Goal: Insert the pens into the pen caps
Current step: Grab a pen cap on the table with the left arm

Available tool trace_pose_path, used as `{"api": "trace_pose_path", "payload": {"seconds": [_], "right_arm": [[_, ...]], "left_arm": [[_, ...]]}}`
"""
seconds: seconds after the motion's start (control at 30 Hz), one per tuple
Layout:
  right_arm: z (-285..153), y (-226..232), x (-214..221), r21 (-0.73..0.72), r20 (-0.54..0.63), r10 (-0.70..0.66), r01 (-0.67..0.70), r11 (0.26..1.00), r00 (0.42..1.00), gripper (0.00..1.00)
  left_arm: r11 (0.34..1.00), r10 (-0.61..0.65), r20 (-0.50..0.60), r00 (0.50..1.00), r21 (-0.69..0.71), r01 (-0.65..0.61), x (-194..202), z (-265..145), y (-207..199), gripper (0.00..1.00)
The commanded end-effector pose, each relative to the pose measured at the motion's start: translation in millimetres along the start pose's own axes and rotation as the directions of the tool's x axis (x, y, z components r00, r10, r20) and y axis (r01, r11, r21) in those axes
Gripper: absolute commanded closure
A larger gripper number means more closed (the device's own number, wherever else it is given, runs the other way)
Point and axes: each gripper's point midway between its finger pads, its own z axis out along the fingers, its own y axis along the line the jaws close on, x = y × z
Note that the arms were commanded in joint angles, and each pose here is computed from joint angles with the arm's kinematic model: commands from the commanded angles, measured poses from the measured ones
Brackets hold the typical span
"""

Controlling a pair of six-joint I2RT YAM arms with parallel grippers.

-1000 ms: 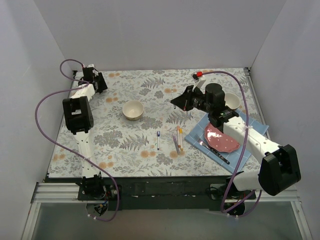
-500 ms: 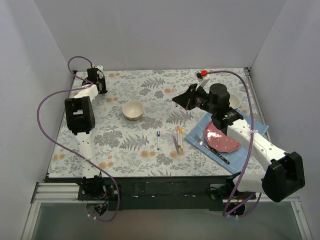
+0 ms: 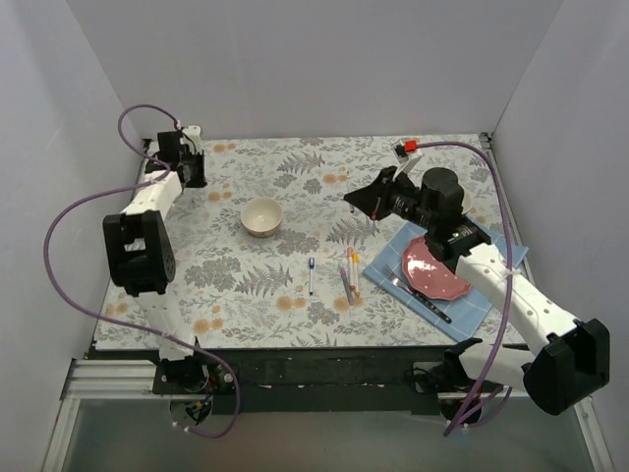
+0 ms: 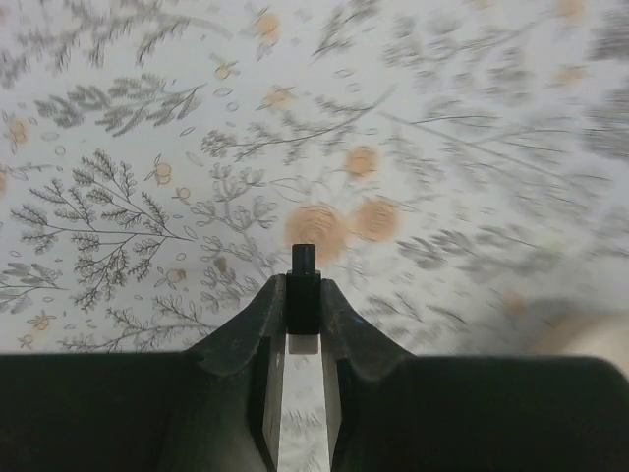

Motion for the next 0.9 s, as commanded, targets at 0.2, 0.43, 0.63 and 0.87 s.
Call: {"api": "trace_pose_path", "payload": {"seconds": [0.2, 0.43, 0.63, 0.87], "right_arm": [[-70, 49, -43, -0.047, 0.161, -0.087, 0.095, 0.994, 0.983, 0.99], [-98, 60, -45, -0.044, 0.202, -0.099, 0.11, 0.993, 0.974, 0.99], [-99, 56, -41, -0.025, 0.193, -0.113, 0.12, 0.992, 0.975, 0.99], [-99, 51, -33, -0.019, 0.193, -0.108, 0.113, 0.993, 0.975, 0.99]], "left_arm": [[0.59, 0.502, 0.424, 0.754, 0.47, -0.657, 53, -201, -196, 1.0], [0.207, 0.657, 0.546, 0.521, 0.533, -0.82, 162, -223, -243, 1.0], [0.021, 0.73, 0.586, 0.352, 0.496, -0.868, 188, -206, -241, 1.0], [-0.229, 0.694, 0.706, 0.14, 0.402, -0.887, 211, -210, -263, 1.0]]}}
